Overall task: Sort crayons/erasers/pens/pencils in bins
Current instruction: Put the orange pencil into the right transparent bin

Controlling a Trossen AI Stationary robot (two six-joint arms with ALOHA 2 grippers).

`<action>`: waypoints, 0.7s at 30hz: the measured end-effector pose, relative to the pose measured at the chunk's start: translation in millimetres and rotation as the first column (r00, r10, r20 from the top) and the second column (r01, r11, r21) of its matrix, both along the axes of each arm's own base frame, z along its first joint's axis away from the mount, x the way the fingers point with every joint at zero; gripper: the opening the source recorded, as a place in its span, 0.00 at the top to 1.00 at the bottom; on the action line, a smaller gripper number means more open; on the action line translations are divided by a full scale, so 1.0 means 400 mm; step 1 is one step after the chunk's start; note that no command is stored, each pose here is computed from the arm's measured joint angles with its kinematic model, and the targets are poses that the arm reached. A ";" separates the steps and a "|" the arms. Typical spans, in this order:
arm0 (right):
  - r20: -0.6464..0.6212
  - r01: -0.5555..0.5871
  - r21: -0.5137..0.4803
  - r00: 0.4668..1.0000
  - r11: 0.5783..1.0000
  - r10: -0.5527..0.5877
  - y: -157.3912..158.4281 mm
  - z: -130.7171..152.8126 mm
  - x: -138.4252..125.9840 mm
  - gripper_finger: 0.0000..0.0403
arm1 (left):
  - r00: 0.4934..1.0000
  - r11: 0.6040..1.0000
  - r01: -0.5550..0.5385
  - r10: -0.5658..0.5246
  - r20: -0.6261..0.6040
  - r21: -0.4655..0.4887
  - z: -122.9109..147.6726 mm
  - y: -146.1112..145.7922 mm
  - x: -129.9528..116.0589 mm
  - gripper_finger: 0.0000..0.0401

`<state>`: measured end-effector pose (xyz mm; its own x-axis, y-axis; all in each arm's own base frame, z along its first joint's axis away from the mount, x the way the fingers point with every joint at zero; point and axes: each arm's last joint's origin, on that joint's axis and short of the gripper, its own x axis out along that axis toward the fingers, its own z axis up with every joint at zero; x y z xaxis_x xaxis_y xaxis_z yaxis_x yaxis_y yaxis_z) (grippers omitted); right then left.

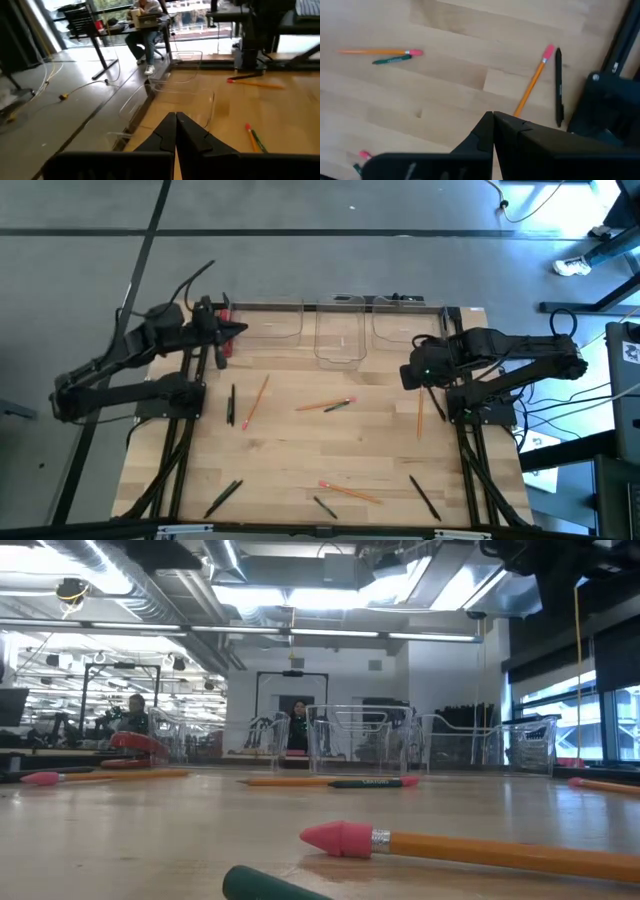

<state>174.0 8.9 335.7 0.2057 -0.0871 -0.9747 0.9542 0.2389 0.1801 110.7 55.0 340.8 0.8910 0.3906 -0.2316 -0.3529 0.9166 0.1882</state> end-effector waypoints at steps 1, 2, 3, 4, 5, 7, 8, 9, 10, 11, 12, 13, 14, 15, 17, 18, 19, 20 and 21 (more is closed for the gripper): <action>0.002 -0.025 -0.001 1.000 1.000 0.025 0.000 0.000 0.001 0.98 | 1.000 0.999 0.019 -0.019 -0.017 0.029 0.006 0.000 0.007 1.00; 0.003 -0.053 -0.006 0.999 0.999 0.053 0.000 0.000 0.002 0.98 | 0.999 0.997 0.040 -0.038 -0.032 0.059 0.012 -0.001 0.013 1.00; 0.001 -0.079 -0.011 0.997 0.997 0.079 0.000 0.000 0.002 0.98 | 0.997 0.995 0.059 -0.056 -0.044 0.079 0.017 -0.002 0.021 1.00; -0.002 -0.100 -0.015 0.995 0.995 0.100 0.001 0.000 0.002 0.98 | 0.996 0.993 0.077 -0.072 -0.056 0.090 0.020 -0.004 0.028 1.00; -0.004 -0.113 -0.018 0.994 0.993 0.113 0.001 0.000 0.002 0.98 | 0.994 0.992 0.091 -0.086 -0.064 0.090 0.020 -0.005 0.035 1.00; -0.004 -0.114 -0.017 0.994 0.993 0.114 0.001 0.000 0.002 0.98 | 0.991 0.990 0.113 -0.106 -0.076 0.087 0.019 -0.008 0.047 1.00; -0.004 -0.110 -0.016 0.994 0.994 0.110 0.001 0.000 0.002 0.98 | 0.990 0.989 0.121 -0.114 -0.082 0.083 0.017 -0.009 0.050 1.00; -0.005 -0.104 -0.015 0.995 0.994 0.104 0.001 0.000 0.001 0.98 | 0.989 0.989 0.128 -0.121 -0.089 0.080 0.015 -0.011 0.052 1.00; -0.007 -0.096 -0.013 0.995 0.995 0.096 0.001 0.000 0.001 0.98 | 0.988 0.988 0.135 -0.128 -0.090 0.079 0.015 -0.013 0.054 1.00; -0.009 -0.088 -0.010 0.996 0.996 0.088 0.001 0.000 0.000 0.98 | 0.986 0.987 0.143 -0.135 -0.095 0.076 0.013 -0.014 0.057 1.00; -0.012 -0.069 -0.006 0.998 0.998 0.069 -0.001 -0.001 -0.001 0.98 | 0.985 0.986 0.149 -0.141 -0.100 0.073 0.012 -0.016 0.058 1.00; -0.017 -0.040 0.000 0.999 0.999 0.040 -0.003 -0.001 -0.003 0.97 | 0.984 0.985 0.155 -0.147 -0.104 0.071 0.011 -0.018 0.060 1.00; -0.024 -0.022 0.005 0.999 1.000 0.022 -0.005 -0.001 -0.005 0.96 | 0.983 0.985 0.158 -0.151 -0.104 0.071 0.011 -0.019 0.060 1.00; -0.033 -0.008 0.012 0.999 1.000 0.008 -0.008 -0.002 -0.007 0.94 | 0.983 0.984 0.160 -0.152 -0.101 0.074 0.011 -0.021 0.060 1.00; -0.047 0.019 0.019 0.999 1.000 -0.018 -0.014 -0.003 -0.010 0.90 | 0.983 0.984 0.158 -0.150 -0.102 0.078 0.012 -0.024 0.061 1.00; -0.049 0.027 0.019 0.998 0.999 -0.026 -0.017 -0.003 -0.010 0.87 | 0.984 0.984 0.157 -0.148 -0.103 0.079 0.012 -0.025 0.062 1.00; -0.048 0.034 0.019 0.998 0.999 -0.033 -0.020 -0.003 -0.010 0.84 | 0.983 0.984 0.157 -0.148 -0.104 0.081 0.011 -0.027 0.062 1.00; -0.048 0.042 0.019 0.998 0.999 -0.041 -0.023 -0.003 -0.010 0.81 | 0.984 0.984 0.156 -0.147 -0.104 0.083 0.012 -0.028 0.062 1.00; -0.049 0.048 0.019 0.998 0.999 -0.047 -0.027 -0.003 -0.010 0.78 | 0.984 0.984 0.154 -0.144 -0.105 0.085 0.012 -0.029 0.063 1.00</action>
<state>169.9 -1.9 334.5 0.1544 -0.0761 -0.9851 0.9722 0.1896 0.1377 135.8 43.2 345.5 0.9154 0.2791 -0.2900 -0.1892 0.9344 0.3020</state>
